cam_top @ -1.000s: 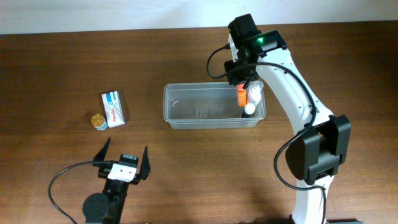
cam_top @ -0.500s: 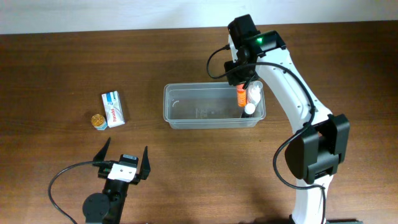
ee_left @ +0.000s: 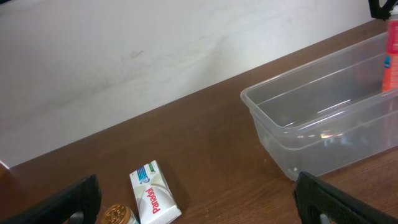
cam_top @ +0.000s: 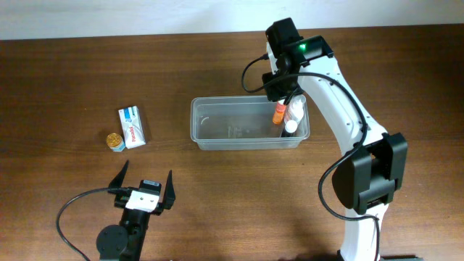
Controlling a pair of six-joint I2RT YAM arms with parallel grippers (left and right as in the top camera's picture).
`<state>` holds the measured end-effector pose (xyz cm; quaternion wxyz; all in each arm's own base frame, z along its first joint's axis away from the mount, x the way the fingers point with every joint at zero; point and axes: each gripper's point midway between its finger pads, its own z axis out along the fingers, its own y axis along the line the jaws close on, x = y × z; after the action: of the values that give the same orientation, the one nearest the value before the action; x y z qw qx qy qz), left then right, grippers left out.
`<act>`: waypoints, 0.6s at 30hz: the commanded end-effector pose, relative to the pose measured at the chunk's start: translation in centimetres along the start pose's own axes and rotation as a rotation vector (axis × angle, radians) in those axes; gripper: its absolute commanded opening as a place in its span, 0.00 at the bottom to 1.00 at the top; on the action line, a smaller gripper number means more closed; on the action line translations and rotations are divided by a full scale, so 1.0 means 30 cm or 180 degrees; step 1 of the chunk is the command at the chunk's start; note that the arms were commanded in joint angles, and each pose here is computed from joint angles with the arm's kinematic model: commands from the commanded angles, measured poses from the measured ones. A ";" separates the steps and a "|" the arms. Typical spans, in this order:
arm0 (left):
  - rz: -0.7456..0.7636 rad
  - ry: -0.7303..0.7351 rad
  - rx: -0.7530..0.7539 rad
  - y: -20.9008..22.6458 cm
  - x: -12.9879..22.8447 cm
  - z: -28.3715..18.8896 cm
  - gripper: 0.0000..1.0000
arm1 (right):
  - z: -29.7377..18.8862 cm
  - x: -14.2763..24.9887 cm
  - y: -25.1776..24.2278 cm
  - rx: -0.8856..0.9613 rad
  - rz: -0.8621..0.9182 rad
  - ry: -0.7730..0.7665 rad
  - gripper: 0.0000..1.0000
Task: Pack container
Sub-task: 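Lower the orange tube into the container and open the right gripper, then raise the right gripper out of the container and retract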
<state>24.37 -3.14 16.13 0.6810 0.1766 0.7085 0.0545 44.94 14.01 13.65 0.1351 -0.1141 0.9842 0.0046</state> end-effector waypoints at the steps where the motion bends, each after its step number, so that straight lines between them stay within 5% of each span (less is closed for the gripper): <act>1: -0.0019 0.0008 -0.0038 0.006 0.008 0.000 0.99 | 0.014 0.009 0.002 0.0049 -0.0026 0.0041 0.32; 18: -0.0019 0.0009 -0.0038 0.006 0.008 0.000 1.00 | -0.094 -0.099 0.005 0.0028 -0.0077 -0.0370 0.38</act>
<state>24.37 -3.14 16.13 0.6810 0.1766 0.7085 0.0545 45.76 14.25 14.42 0.1536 -0.1199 0.9808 0.0064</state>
